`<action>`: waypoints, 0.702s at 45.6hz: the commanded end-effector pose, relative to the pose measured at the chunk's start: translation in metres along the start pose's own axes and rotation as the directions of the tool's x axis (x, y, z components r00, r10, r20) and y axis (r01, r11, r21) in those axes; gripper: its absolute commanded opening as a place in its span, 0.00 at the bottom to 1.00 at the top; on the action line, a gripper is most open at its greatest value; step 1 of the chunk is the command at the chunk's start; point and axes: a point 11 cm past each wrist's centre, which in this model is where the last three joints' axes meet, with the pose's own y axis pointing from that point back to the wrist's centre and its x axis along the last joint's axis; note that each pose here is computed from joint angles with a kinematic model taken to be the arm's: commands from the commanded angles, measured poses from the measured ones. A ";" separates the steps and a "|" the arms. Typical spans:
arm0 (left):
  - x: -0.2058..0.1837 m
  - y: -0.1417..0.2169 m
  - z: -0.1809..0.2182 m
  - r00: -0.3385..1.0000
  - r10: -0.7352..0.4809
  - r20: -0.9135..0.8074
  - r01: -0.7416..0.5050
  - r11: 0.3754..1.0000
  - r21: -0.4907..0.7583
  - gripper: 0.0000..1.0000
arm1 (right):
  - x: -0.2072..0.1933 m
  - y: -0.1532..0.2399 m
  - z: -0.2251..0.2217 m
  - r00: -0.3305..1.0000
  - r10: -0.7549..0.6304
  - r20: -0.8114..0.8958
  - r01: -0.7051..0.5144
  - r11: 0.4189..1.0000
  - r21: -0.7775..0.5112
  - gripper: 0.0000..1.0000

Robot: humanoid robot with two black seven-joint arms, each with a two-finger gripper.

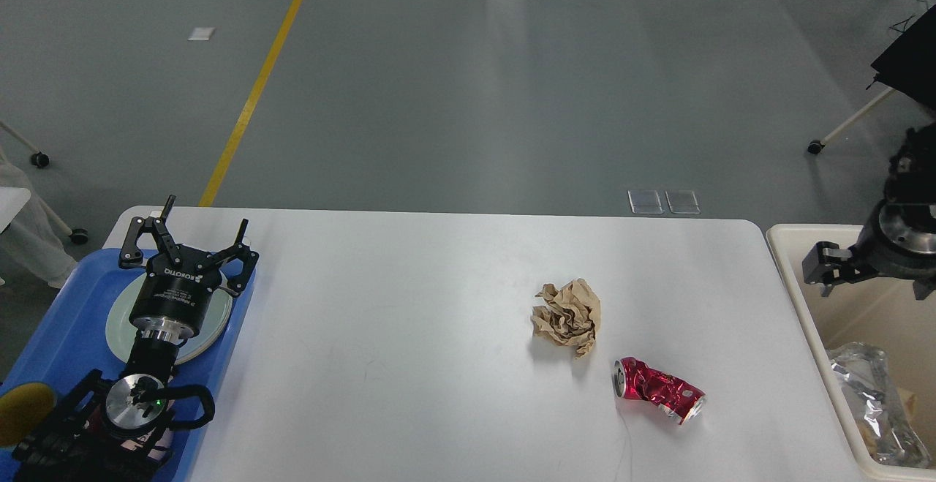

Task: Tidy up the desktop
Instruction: 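Raise the right gripper out of the bin and move over the red can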

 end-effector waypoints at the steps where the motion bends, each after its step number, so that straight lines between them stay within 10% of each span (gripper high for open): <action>1: 0.000 0.000 0.000 1.000 0.000 0.000 0.000 1.000 0.000 0.97 | -0.003 0.051 -0.037 0.997 0.029 -0.066 -0.022 0.995 0.101 1.00; 18: 0.000 0.000 0.000 1.000 0.000 0.000 0.000 1.000 0.000 0.97 | -0.036 0.110 -0.113 0.962 0.059 -0.265 0.005 0.972 0.236 1.00; 32: 0.000 0.000 0.000 1.000 0.000 0.000 0.000 1.000 0.000 0.97 | -0.042 0.082 -0.122 0.965 0.051 -0.255 0.015 0.968 0.249 1.00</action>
